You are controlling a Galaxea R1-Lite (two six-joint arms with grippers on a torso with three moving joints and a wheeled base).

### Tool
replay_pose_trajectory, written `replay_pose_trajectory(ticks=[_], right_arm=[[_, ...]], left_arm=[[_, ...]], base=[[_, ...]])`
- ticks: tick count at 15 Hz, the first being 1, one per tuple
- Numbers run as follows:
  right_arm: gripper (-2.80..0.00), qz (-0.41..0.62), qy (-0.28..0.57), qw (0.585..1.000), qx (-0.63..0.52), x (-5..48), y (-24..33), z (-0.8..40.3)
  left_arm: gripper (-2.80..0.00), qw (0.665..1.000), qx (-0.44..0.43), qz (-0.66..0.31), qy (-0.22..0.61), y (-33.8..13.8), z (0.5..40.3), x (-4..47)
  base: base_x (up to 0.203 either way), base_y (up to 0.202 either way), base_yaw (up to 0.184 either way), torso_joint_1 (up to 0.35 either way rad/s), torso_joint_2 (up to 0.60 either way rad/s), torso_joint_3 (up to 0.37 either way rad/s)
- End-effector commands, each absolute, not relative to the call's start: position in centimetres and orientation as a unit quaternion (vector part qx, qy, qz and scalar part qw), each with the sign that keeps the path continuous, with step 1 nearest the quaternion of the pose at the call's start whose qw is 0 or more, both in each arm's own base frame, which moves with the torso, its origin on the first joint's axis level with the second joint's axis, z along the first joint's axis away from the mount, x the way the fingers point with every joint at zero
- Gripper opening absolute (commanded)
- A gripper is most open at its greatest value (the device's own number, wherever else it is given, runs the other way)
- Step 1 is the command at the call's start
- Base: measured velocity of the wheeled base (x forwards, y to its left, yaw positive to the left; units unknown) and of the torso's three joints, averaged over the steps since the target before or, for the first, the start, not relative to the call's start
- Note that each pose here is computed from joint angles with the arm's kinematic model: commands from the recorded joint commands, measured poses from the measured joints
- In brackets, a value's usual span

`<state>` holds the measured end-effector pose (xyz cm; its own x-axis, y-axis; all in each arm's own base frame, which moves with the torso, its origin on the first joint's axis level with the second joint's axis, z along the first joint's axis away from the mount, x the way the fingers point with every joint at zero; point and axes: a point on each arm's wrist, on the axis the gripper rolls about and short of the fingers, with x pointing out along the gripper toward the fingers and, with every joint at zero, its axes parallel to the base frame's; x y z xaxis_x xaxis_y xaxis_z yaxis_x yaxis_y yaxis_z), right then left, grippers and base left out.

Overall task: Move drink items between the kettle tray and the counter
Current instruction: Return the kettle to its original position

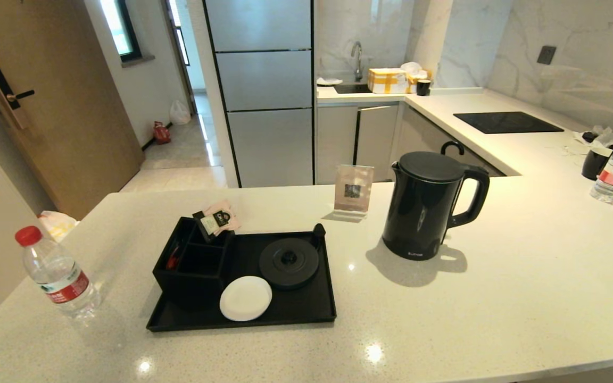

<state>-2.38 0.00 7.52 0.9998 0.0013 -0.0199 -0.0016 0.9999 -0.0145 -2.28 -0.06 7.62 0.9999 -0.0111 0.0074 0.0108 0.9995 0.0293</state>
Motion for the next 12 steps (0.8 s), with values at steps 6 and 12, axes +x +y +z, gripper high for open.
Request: replay_pose_trajectory(ticks=[6, 12], right_arm=[[-2.80, -0.003, -0.001, 1.000, 0.002, -2.28, -0.02, 7.56], [-2.80, -0.003, 0.000, 1.000, 0.002, -2.27, -0.02, 7.57]], left_arm=[[-2.80, 1.000, 0.015, -0.005, -0.004, -0.06, 7.63, -2.28], [-2.80, 1.000, 0.015, -0.005, -0.005, -0.06, 7.62, -2.29]], base=[[0.000, 0.000, 0.000, 0.000, 0.00, 0.000], [0.000, 0.000, 0.000, 0.000, 0.00, 0.000]])
